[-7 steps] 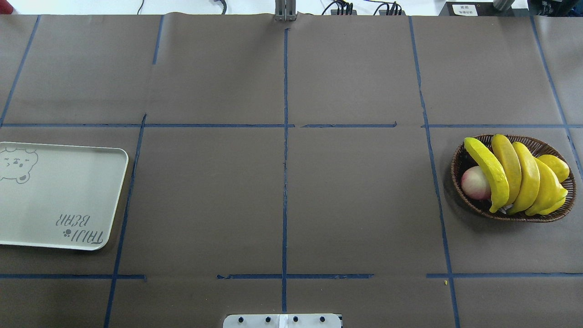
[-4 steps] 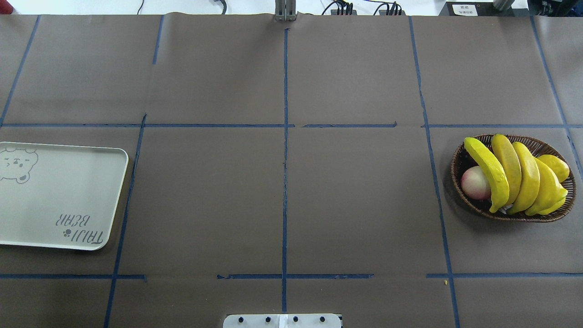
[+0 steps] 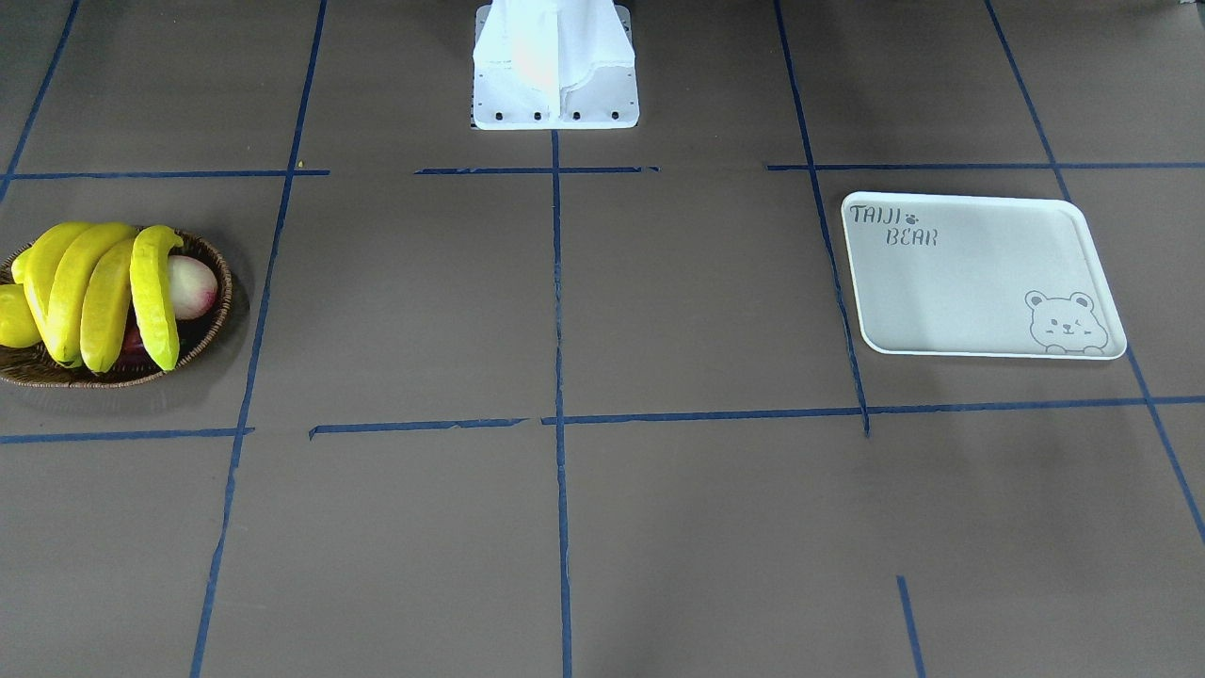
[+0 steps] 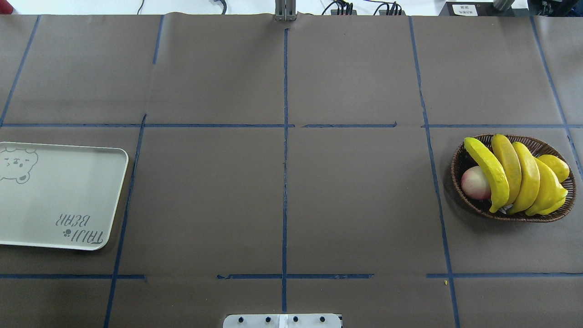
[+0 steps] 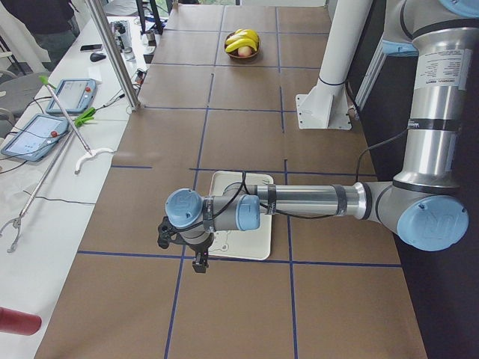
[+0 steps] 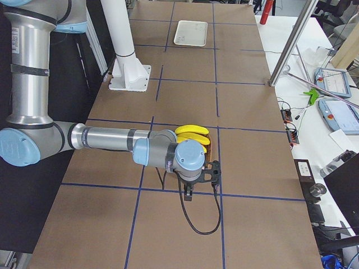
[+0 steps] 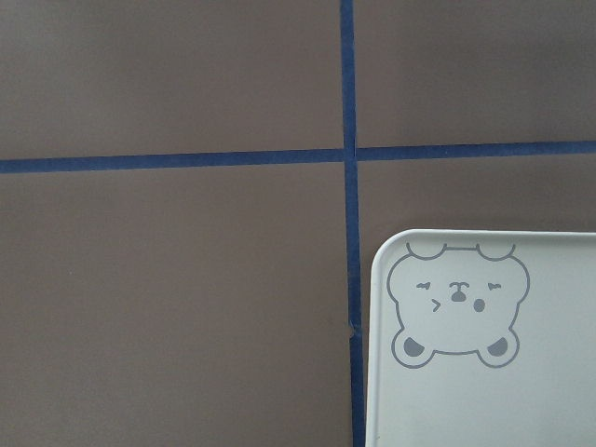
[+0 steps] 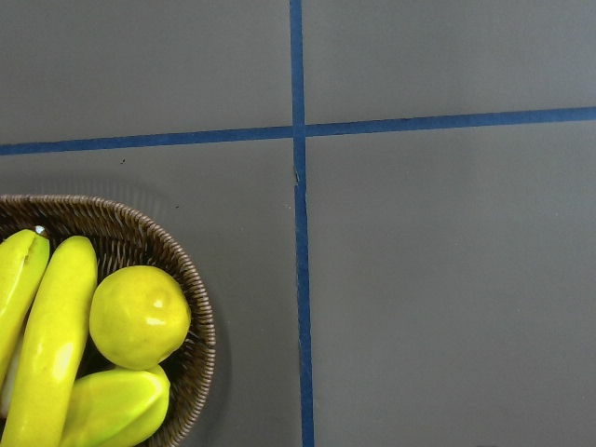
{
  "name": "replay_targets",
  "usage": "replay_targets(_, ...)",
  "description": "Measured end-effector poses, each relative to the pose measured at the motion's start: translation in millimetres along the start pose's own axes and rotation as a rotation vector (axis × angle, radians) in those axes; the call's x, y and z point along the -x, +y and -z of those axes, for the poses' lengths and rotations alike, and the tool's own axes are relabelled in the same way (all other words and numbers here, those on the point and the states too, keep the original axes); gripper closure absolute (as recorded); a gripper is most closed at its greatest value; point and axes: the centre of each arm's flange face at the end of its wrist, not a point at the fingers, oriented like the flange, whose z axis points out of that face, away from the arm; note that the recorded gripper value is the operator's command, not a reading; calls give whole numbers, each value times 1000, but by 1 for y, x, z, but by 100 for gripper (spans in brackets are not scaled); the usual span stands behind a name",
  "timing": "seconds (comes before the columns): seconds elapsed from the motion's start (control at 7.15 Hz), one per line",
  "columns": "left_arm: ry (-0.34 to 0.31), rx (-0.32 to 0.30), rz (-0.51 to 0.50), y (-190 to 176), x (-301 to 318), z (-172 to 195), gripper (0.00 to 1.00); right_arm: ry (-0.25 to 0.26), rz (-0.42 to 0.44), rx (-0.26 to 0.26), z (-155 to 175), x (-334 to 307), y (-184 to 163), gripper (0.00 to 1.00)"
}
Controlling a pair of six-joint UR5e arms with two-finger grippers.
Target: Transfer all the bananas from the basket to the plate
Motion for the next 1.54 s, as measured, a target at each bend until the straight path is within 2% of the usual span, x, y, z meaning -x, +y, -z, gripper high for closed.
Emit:
replay_targets(0.98,-7,-9,-15,-11,-4,5,0,-2,10,-8,3,7,-7,0)
replay_targets(1.12,-7,-9,-15,-12,-4,5,0,-2,17,-9,5,17,-15,0)
replay_targets(1.26,-7,-10,-16,-12,-5,6,0,-1,18,-15,9,42,-37,0)
replay_targets(1.54,-7,-11,-17,-10,-5,6,0,-9,0,-9,5,125,-80,0)
